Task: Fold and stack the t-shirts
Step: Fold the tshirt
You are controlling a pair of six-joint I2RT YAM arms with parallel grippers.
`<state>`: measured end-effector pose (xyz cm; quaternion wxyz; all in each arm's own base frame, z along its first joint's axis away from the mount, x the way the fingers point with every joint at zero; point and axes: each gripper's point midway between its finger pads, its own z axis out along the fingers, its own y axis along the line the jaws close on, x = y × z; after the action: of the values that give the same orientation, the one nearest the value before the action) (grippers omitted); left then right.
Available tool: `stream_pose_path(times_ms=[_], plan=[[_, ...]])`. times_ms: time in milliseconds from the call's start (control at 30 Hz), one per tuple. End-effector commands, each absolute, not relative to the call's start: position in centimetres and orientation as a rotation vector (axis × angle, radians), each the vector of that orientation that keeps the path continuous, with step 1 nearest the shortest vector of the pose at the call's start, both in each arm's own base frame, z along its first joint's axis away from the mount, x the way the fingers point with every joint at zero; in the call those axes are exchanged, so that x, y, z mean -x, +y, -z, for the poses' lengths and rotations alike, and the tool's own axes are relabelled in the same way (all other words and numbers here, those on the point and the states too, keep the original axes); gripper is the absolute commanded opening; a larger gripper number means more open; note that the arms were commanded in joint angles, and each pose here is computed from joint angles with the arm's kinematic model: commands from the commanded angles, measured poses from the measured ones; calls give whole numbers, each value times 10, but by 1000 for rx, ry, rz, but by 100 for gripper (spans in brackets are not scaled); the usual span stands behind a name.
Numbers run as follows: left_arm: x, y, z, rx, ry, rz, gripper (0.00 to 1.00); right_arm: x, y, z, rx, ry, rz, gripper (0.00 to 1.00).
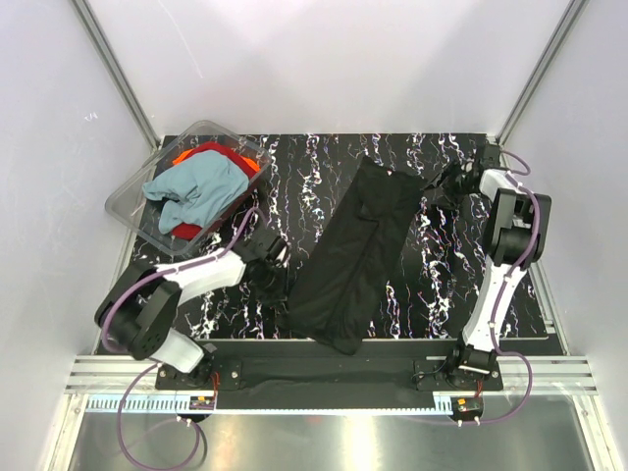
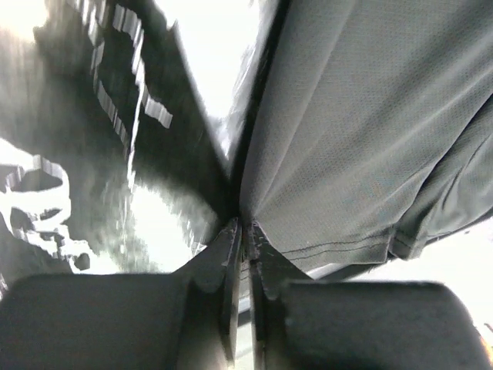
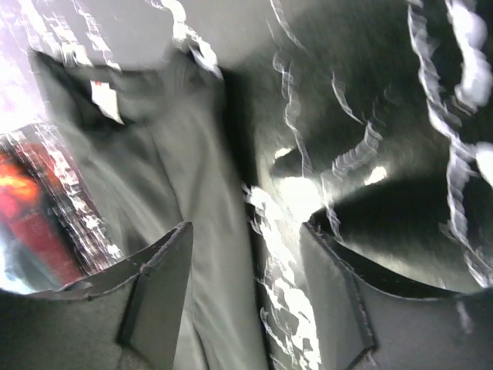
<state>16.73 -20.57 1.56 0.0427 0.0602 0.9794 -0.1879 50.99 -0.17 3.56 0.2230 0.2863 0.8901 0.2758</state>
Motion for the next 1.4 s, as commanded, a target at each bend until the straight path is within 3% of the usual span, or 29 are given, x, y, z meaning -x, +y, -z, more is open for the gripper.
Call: stream_pose_path(times_ms=[0,133,267,500,600,667,800,933,1033,1200,1367], plan=[[-163,-208,-23,-126,2968,623,18,-542,7,-45,-711,2382,-865,64],[-168,-212,-33,-132,2932,648,40,-561,11,-44,-738,2331,-934,60],[-174,-206,-39,-134,2930,573,48,-573,15,-30,-769,2323,-966,50],[-209,-203,-68,-187,2844,468,49,-606,17,-28,-759,2276,-976,23],[-222,-200,-75,-187,2825,445,50,-629,17,-30,-750,2236,-988,18],[-232,-197,-77,-171,2820,448,50,-639,18,-17,-765,2231,-1000,6],[-248,-201,-84,-160,2811,515,50,-675,26,-45,-707,2125,-1111,2],[-247,-217,-80,-219,2839,663,52,-690,28,-45,-678,2078,-1156,8],[-245,-231,-74,-218,2852,776,52,-684,29,-54,-643,2090,-1154,35],[-246,-251,-53,-133,2851,946,52,-655,13,-41,-752,2170,-1028,63],[-244,-246,-28,-83,2892,863,49,-619,5,-76,-837,2180,-961,66]])
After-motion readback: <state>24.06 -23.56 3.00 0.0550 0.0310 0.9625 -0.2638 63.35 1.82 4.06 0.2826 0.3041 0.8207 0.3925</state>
